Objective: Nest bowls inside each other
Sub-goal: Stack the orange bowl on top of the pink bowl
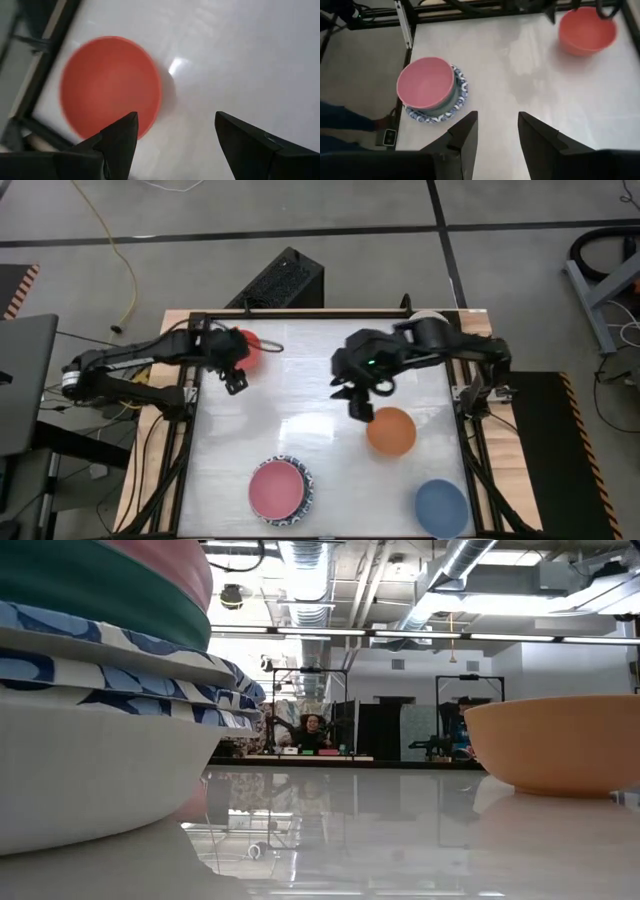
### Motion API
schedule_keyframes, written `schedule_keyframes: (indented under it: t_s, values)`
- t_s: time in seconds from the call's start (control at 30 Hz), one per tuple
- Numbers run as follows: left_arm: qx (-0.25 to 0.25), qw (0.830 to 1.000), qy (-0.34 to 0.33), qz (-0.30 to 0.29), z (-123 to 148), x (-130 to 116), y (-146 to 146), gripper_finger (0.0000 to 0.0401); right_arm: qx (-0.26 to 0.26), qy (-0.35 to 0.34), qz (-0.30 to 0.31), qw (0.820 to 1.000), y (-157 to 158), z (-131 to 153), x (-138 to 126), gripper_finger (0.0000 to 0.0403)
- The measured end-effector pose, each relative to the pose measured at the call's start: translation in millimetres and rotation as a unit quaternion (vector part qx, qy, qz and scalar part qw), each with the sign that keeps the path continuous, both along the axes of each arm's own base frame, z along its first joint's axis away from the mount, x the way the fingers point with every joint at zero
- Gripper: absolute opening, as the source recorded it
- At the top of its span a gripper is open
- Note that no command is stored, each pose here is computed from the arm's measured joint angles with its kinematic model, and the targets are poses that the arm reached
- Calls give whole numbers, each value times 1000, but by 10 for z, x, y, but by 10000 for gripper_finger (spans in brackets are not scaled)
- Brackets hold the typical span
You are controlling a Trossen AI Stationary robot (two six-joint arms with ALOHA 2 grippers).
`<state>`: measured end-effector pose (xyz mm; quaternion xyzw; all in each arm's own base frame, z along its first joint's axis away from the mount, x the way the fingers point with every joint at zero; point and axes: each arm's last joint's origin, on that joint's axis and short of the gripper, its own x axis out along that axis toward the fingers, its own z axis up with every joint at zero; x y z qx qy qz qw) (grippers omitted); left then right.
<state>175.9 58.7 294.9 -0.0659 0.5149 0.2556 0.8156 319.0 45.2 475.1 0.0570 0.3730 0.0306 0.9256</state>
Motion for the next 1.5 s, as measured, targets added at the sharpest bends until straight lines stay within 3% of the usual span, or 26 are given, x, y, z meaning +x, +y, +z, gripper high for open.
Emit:
schedule_keyframes:
  t_s: [0.23, 0.57, 0.83, 0.97, 1.17, 1.33, 1.5]
  values:
    - [-30, 999, 32, -19, -236, 35, 383, 253, -23, 11, -18, 1000, -58, 114, -283, 159]
    - [-70, 993, 82, -46, -598, 244, 725, 253, -35, 31, -26, 999, -69, 80, -302, 159]
    - [-58, 990, 124, -40, -906, 430, 895, 244, -37, 44, -26, 998, -72, 63, -320, 159]
    - [-72, 986, 144, -33, -1049, 480, 934, 185, -37, 45, -26, 998, -72, 61, -323, 159]
    - [-90, 981, 167, -34, -1192, 515, 956, 26, -37, 47, -26, 998, -72, 59, -325, 159]
    - [-63, 983, 170, -35, -1104, 511, 898, 3, -47, 47, -39, 997, -102, 57, -322, 159]
    - [0, 984, 169, -52, -844, 469, 711, 1, -89, 45, -117, 988, -251, 58, -318, 159]
